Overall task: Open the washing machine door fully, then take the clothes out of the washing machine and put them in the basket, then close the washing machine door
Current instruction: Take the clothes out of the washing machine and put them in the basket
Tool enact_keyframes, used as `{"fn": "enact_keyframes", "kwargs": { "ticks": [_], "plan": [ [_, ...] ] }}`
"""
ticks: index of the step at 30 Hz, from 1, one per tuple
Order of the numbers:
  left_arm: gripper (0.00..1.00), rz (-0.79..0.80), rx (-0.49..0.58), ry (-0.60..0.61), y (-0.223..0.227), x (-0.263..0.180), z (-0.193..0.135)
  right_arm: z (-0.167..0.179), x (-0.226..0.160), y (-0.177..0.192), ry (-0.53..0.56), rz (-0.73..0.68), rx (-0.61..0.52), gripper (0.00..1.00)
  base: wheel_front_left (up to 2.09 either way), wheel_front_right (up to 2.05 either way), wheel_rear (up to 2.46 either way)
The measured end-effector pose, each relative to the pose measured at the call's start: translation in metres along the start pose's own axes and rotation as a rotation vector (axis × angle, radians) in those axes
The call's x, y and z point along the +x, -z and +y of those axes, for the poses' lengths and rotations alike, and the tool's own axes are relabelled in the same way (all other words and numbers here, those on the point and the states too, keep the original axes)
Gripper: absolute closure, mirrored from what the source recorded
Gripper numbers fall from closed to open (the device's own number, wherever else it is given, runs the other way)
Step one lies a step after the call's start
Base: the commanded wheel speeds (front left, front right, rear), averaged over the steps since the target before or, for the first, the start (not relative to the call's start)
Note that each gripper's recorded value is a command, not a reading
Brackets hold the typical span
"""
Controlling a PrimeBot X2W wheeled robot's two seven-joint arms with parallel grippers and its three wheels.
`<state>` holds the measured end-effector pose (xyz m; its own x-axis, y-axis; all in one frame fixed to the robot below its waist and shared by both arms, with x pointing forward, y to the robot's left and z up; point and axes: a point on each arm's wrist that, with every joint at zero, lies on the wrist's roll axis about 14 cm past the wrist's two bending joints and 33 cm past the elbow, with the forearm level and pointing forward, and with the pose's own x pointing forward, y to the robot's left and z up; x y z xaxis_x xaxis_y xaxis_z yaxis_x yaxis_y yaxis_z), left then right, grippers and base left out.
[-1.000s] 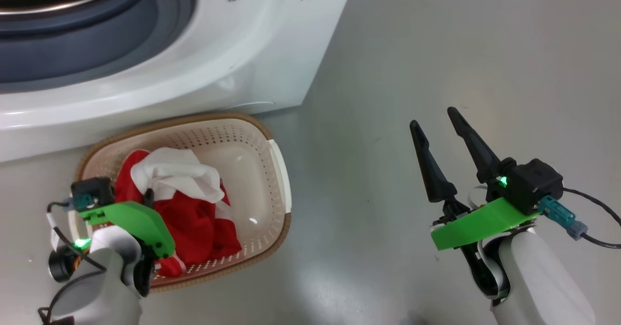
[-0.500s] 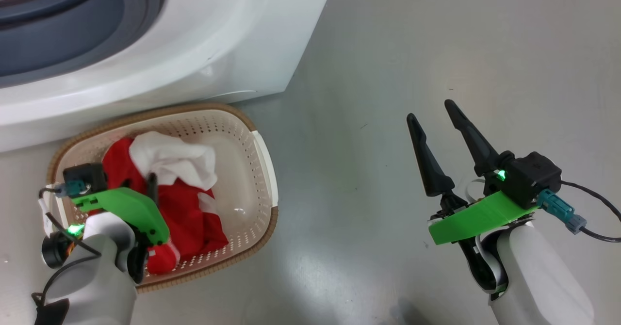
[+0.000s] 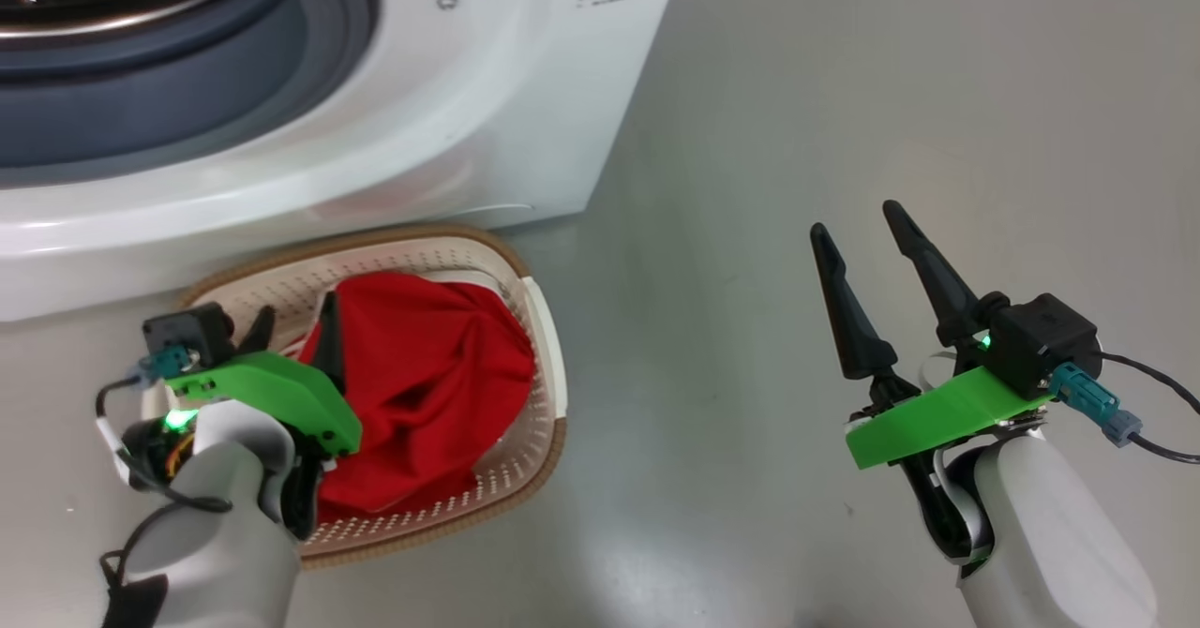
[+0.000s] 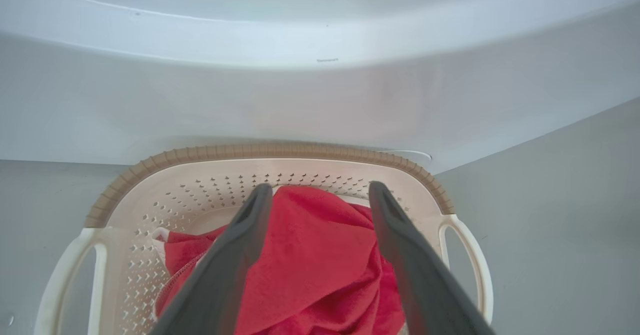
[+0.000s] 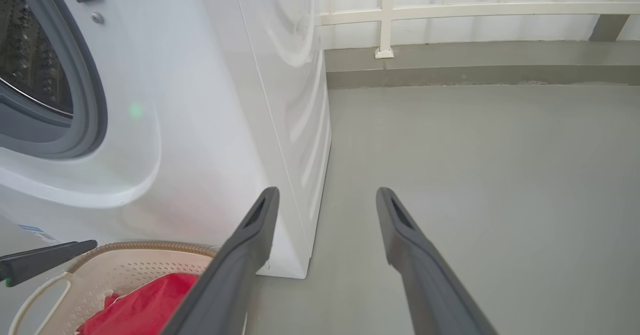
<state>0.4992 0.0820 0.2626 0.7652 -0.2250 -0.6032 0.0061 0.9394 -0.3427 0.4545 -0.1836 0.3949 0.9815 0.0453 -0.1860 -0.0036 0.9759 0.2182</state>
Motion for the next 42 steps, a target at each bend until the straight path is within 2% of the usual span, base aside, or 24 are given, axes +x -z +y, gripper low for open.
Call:
{"fn": "enact_keyframes", "kwargs": {
  "ticks": [5,10,23,32,42],
  "plan": [
    [0.0,-0.132,-0.034,0.026,-0.033,-0.017,-0.003,0.006,0.002,-0.009,-0.015,-0.024,-0.008,0.0,0.0,0.0,0.0],
    [0.0,-0.274,0.007,0.057,-0.065,-0.045,-0.009,0.016,0.002,-0.021,-0.039,-0.053,-0.009,0.0,0.0,0.0,0.0],
    [0.0,-0.579,0.014,0.032,-0.125,-0.138,-0.008,0.036,-0.015,-0.056,-0.086,-0.138,-0.043,0.0,0.0,0.0,0.0],
    [0.0,-0.72,0.045,0.009,-0.151,-0.189,-0.007,0.042,-0.032,-0.083,-0.093,-0.217,-0.045,0.0,0.0,0.0,0.0],
    [0.0,-0.83,0.075,-0.009,-0.159,-0.239,-0.01,0.04,-0.063,-0.106,-0.082,-0.293,-0.05,0.0,0.0,0.0,0.0]
  ]
}}
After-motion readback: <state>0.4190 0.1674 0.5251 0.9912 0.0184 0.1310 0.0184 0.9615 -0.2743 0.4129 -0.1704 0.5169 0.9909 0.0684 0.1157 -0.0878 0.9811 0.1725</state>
